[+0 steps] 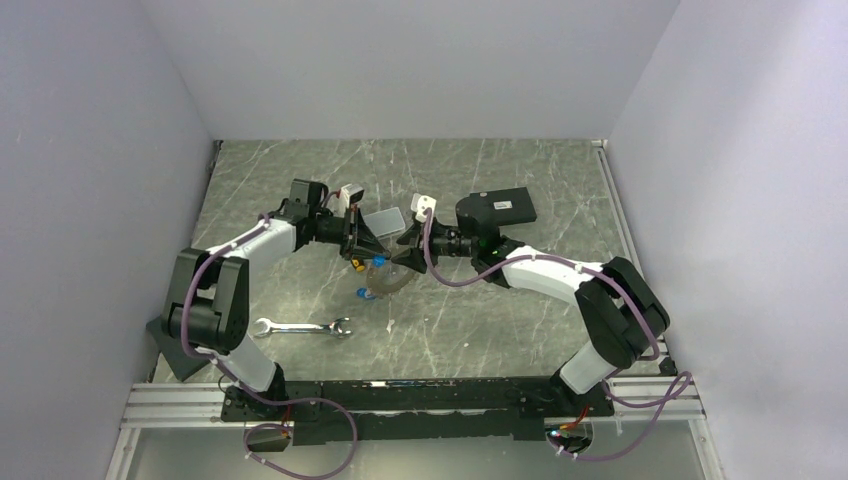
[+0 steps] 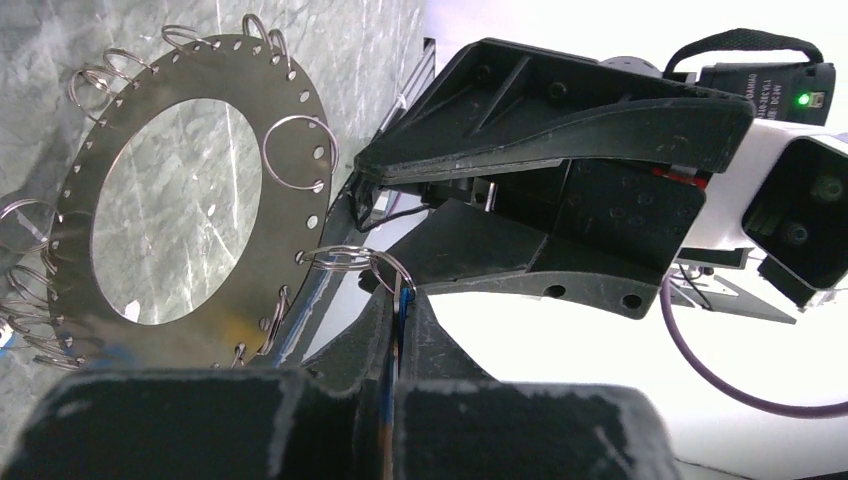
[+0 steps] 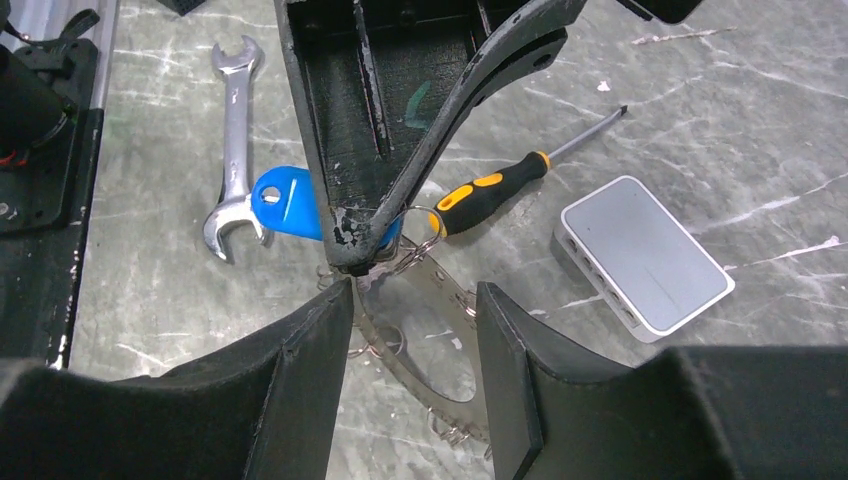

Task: Remove the keys from the keyring

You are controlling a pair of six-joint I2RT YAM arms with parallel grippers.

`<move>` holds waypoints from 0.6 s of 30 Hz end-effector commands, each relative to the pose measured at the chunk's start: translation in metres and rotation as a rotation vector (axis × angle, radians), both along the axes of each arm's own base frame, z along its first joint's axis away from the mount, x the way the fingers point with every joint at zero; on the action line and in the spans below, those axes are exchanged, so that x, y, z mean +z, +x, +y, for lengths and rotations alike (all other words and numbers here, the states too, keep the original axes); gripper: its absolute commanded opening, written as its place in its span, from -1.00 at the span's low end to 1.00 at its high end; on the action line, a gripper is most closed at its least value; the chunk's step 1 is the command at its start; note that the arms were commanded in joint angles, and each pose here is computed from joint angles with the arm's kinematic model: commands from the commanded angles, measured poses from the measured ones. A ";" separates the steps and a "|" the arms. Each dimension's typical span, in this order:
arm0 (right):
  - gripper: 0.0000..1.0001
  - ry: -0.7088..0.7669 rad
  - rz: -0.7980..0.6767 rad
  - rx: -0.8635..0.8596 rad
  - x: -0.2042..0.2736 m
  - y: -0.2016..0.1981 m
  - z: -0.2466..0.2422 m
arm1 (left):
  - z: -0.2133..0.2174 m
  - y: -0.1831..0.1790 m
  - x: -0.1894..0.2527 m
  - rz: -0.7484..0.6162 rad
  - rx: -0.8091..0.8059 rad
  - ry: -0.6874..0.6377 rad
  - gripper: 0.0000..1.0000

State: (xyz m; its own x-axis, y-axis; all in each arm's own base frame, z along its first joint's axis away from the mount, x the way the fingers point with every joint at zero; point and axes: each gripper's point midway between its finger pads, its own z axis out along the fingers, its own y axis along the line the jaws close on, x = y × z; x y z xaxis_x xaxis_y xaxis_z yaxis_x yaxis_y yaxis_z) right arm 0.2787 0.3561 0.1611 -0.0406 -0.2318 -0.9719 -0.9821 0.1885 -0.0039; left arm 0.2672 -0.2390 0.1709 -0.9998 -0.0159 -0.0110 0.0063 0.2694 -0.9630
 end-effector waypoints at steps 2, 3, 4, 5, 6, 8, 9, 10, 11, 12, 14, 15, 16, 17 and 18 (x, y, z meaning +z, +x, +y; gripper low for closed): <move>0.03 0.097 -0.028 -0.025 0.020 0.005 0.007 | 0.000 -0.004 0.024 -0.047 -0.016 -0.061 -1.00; 0.03 0.100 -0.026 -0.027 0.020 0.005 0.007 | 0.000 -0.004 0.024 -0.045 -0.016 -0.063 -1.00; 0.03 0.101 -0.021 -0.029 0.020 0.006 0.008 | 0.000 -0.004 0.024 -0.044 -0.015 -0.064 -1.00; 0.03 0.100 -0.021 -0.030 0.019 0.006 0.008 | 0.000 -0.004 0.025 -0.047 -0.016 -0.066 -1.00; 0.03 0.101 -0.021 -0.031 0.018 0.007 0.009 | 0.000 -0.004 0.025 -0.047 -0.016 -0.066 -1.00; 0.03 0.103 -0.024 -0.029 0.017 0.007 0.010 | 0.000 -0.005 0.025 -0.047 -0.015 -0.069 -1.00; 0.03 0.104 -0.025 -0.028 0.017 0.006 0.010 | 0.000 -0.005 0.026 -0.047 -0.015 -0.069 -1.00; 0.02 0.102 -0.027 -0.031 0.016 0.007 0.010 | 0.000 -0.006 0.026 -0.048 -0.015 -0.069 -1.00; 0.01 0.100 -0.028 -0.036 0.016 0.009 0.010 | 0.000 -0.006 0.026 -0.049 -0.014 -0.069 -1.00; 0.00 0.098 -0.033 -0.042 0.015 0.010 0.010 | 0.000 -0.006 0.025 -0.047 -0.015 -0.069 -1.00; -0.01 0.094 -0.036 -0.047 0.014 0.012 0.010 | 0.000 -0.006 0.026 -0.046 -0.014 -0.072 -1.00; -0.04 0.094 -0.035 -0.045 0.013 0.011 0.010 | 0.000 -0.007 0.026 -0.046 -0.014 -0.073 -1.00; -0.06 0.096 -0.037 -0.043 0.013 0.011 0.010 | 0.000 -0.006 0.026 -0.047 -0.014 -0.075 -1.00; -0.08 0.098 -0.039 -0.041 0.013 0.011 0.011 | 0.000 -0.007 0.026 -0.046 -0.014 -0.074 -1.00; -0.09 0.098 -0.040 -0.045 0.013 0.012 0.011 | 0.000 -0.007 0.026 -0.047 -0.014 -0.074 -1.00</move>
